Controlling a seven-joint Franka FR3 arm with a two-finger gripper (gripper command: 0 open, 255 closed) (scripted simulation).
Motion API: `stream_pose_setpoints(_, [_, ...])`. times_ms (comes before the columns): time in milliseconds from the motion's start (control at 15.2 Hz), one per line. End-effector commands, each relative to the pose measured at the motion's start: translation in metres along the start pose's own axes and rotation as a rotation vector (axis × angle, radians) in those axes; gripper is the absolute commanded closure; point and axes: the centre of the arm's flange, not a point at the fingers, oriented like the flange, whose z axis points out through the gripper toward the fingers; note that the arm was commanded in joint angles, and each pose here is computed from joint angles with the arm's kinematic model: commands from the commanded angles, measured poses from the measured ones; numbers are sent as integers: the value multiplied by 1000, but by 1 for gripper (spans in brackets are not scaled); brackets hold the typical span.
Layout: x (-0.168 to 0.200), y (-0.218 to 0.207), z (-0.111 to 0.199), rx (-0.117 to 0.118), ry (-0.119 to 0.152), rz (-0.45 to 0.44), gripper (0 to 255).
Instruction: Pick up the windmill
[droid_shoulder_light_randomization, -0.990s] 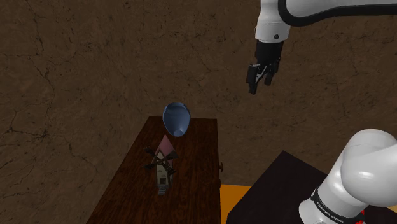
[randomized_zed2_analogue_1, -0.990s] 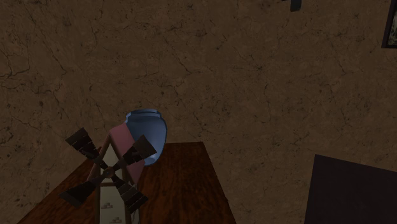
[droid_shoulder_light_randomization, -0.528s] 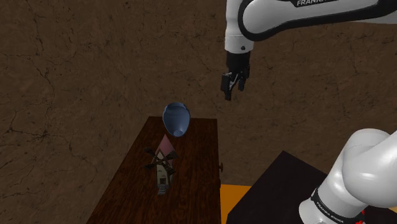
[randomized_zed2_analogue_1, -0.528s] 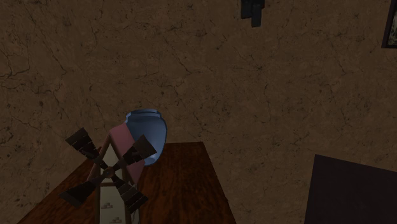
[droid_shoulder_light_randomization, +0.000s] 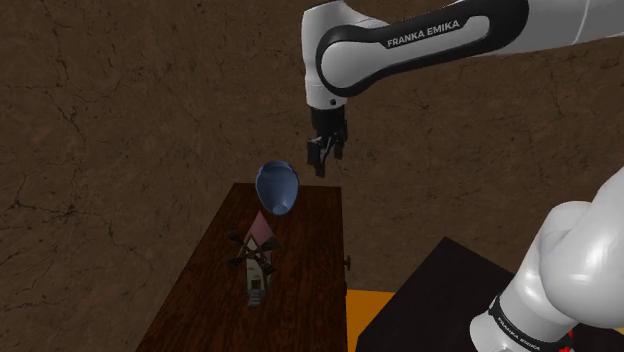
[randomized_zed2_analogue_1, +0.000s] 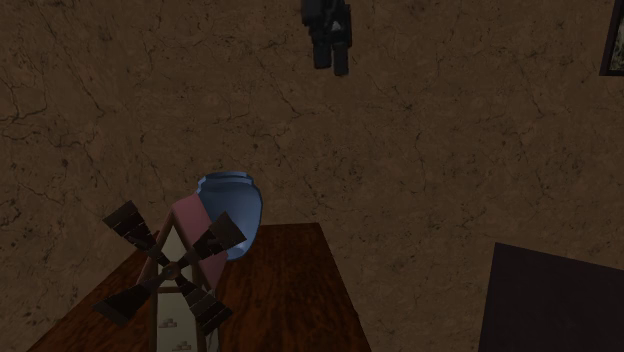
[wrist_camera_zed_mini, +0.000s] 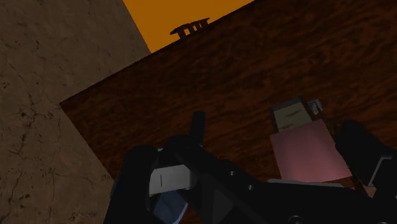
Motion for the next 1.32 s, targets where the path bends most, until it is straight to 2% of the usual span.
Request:
stream_pose_setpoints(0, [23, -13, 9, 0, -6, -43, 0])
stream_pose_setpoints(660, [117, -94, 64, 0, -36, -251, 0])
stream_pose_setpoints(1254, [183, -182, 116, -1, -63, -438, 0])
